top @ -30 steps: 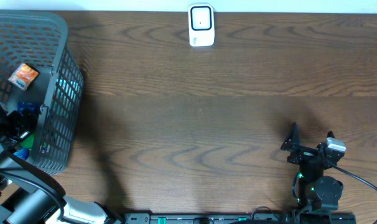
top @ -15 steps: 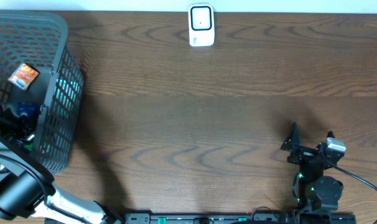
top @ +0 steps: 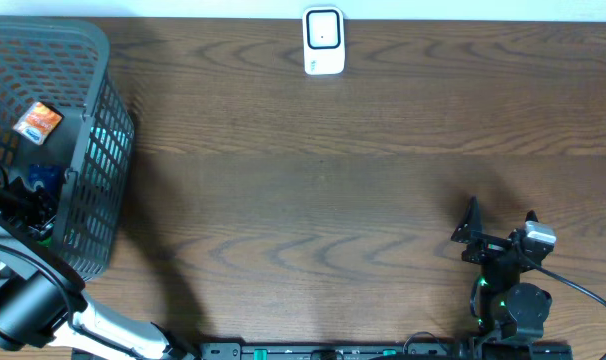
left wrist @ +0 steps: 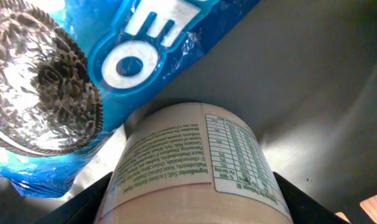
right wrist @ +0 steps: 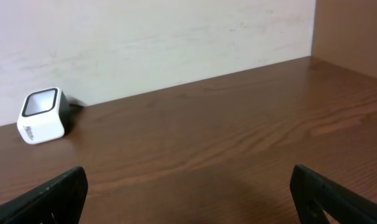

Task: Scan the item barcode
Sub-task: 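Lower the left gripper into the basket and grasp the Knorr jar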

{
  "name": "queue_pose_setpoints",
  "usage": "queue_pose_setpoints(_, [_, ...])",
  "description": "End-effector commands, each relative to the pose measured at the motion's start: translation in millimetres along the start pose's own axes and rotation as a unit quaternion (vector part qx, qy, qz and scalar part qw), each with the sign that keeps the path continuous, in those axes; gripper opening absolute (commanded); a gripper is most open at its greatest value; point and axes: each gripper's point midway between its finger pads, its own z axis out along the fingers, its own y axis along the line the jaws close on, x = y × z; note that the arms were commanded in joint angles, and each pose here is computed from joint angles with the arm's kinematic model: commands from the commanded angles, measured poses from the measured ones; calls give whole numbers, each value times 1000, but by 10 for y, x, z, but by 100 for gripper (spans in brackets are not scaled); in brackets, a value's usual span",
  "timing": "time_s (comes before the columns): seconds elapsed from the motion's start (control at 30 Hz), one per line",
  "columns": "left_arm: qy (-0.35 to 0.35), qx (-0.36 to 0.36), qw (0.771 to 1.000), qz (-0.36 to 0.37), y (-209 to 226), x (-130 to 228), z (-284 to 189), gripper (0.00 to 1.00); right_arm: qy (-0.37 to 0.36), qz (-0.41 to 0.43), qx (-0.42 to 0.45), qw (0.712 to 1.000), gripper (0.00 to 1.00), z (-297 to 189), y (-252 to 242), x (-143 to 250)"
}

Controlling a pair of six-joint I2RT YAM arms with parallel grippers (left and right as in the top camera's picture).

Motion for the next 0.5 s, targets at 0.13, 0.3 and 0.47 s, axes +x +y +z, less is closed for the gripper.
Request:
queue_pose_setpoints(0.13, [-95,-1,995,-34,-36,-209,-633,57,4,-6,-5,1000,99,0,21,21])
queue_pose_setpoints(0.3, [-197,6,979,-56,-115,-332,-1309,57,4,-6,-5,1000,99,0,21,21])
queue_pose_setpoints(0.47, [-334,32,940,-65,-348,-295,-2138,57,4,-6,-5,1000,99,0,21,21])
